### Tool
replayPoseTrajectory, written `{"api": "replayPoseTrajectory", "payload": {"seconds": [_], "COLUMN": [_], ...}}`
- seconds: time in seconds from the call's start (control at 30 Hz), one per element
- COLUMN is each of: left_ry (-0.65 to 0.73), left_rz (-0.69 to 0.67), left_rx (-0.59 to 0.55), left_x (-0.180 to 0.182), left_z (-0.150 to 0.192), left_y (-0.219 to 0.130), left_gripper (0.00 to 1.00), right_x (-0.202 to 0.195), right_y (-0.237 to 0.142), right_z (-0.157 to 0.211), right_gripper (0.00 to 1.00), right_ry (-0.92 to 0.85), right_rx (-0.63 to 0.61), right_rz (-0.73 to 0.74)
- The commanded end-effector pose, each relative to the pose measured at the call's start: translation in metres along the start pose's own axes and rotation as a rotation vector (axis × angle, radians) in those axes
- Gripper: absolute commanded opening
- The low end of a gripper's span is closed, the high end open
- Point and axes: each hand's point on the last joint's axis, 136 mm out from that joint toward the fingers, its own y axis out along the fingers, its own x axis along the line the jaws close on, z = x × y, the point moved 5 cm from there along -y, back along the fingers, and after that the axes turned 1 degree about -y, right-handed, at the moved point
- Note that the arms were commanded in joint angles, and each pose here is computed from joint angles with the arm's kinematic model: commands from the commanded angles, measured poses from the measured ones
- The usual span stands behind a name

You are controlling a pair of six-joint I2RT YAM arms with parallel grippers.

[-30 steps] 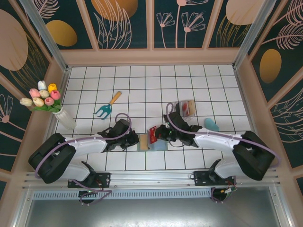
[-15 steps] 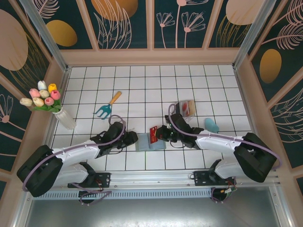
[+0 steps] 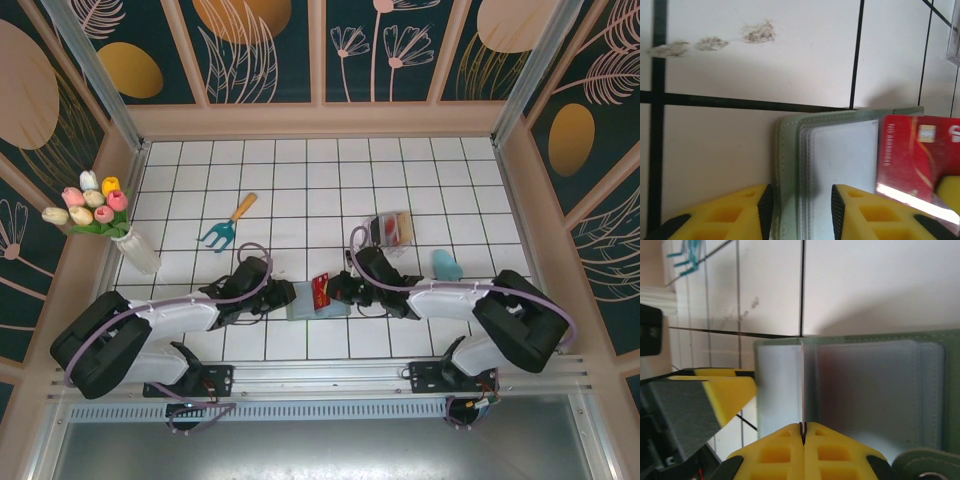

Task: Put the credit cards into the card holder
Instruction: Insert the credit card into the card slot.

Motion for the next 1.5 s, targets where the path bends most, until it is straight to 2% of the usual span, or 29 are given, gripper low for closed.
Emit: {"api": "replayPoseTrajectory", "payload": {"seconds": [0.0,0.3,0.57,0.8,0.97,1.2,1.3,1.47], "left_ry": [0.012,-0.002,-0.008,-0.011,-0.015,-0.015,-0.013,-0.009], "left_rz": [0.000,-0.031,-0.052,-0.063,-0.074,-0.100,-0.103,-0.092], "left_rx": [0.030,0.043,0.050,0.042,0.035,0.019,0.020,0.024], "left_x": [-0.001,0.009,0.012,0.013,0.014,0.019,0.020,0.018], "left_z": [0.003,0.008,0.010,0.010,0.009,0.008,0.008,0.008], "left_y": [0.005,0.007,0.009,0.009,0.009,0.007,0.008,0.009], "left_gripper": [0.35,0.21,0.20,0.19,0.19,0.18,0.17,0.17], "right_x": [0.002,-0.010,-0.002,0.011,0.017,0.009,0.005,0.008], "right_y": [0.005,0.011,0.024,0.040,0.042,0.022,0.020,0.032], "right_z": [0.004,0.016,0.016,0.020,0.019,0.008,0.007,0.008], "right_gripper": [0.02,0.02,0.03,0.05,0.13,0.22,0.23,0.19], "right_ry": [-0.013,-0.014,0.005,-0.024,-0.020,-0.069,-0.068,-0.066], "right_rx": [-0.004,0.030,0.037,0.089,0.099,0.051,0.053,0.091], "right_rz": [-0.008,0.008,-0.038,-0.044,-0.027,0.125,0.131,0.096]}}
